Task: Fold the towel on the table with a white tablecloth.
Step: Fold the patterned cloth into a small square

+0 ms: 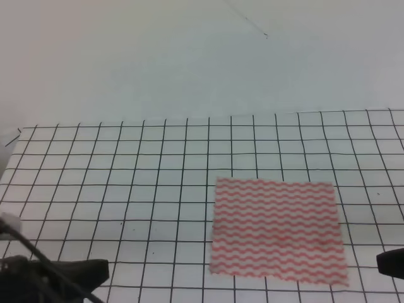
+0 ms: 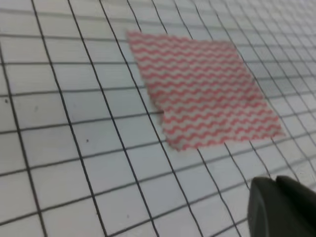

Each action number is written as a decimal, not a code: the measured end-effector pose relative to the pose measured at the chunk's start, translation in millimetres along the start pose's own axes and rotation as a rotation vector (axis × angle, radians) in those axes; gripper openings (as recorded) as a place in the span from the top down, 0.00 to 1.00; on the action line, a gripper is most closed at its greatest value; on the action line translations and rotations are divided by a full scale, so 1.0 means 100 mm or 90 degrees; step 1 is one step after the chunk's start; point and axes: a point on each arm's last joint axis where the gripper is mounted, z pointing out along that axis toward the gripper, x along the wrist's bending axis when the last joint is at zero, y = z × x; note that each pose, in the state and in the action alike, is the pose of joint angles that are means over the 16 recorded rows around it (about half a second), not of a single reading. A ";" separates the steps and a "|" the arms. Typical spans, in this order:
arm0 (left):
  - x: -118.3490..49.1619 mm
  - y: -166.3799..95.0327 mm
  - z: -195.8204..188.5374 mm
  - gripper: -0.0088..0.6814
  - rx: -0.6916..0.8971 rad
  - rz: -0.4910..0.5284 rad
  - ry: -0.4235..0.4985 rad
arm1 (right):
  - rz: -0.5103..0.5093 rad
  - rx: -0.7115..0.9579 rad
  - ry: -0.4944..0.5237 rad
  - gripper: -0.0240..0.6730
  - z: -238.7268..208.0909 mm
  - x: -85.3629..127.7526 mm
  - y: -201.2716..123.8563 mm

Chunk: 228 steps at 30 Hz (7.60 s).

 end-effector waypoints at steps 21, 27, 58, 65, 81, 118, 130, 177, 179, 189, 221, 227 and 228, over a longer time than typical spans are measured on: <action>0.23 0.30 0.66 0.98 0.160 -0.076 -0.050 | 0.097 0.113 -0.045 0.70 0.77 -0.31 0.02; 0.24 0.31 0.69 0.98 0.169 -0.080 -0.057 | 0.122 0.148 -0.052 0.70 0.98 -0.42 0.05; 0.25 0.30 0.69 0.98 0.180 -0.057 -0.054 | 0.179 0.213 -0.017 0.73 1.33 -0.57 0.24; 0.24 0.30 0.69 0.98 0.180 -0.056 -0.055 | 0.174 0.211 -0.004 0.84 1.33 -0.55 0.31; 0.24 0.30 0.69 0.98 0.174 -0.045 -0.056 | 0.155 0.162 -0.021 0.96 1.38 -0.61 0.53; 0.25 0.29 0.69 0.98 0.185 -0.027 -0.054 | 0.159 0.053 -0.080 0.96 1.73 -0.92 1.08; 0.25 0.29 0.69 0.98 0.187 -0.025 -0.053 | 0.189 0.045 -0.083 0.96 1.73 -0.93 1.09; 0.38 0.68 0.96 0.99 0.197 0.004 -0.013 | -0.632 0.133 0.043 0.51 1.50 0.24 1.66; 0.41 0.76 1.06 0.99 0.216 0.004 -0.027 | -0.665 0.150 0.035 0.51 1.54 0.35 1.69; 0.57 1.06 1.70 0.85 0.306 -0.023 -0.114 | -0.687 0.218 0.005 0.51 1.72 0.52 1.75; 0.27 0.80 3.78 0.64 0.548 0.219 -0.214 | -0.446 0.283 0.051 0.55 1.37 -0.30 1.80; 0.27 0.73 3.85 0.64 0.555 0.215 -0.220 | -0.446 0.277 0.047 0.55 1.37 -0.30 1.81; 0.27 0.72 3.86 0.64 0.556 0.214 -0.221 | -0.446 0.277 0.046 0.55 1.37 -0.30 1.81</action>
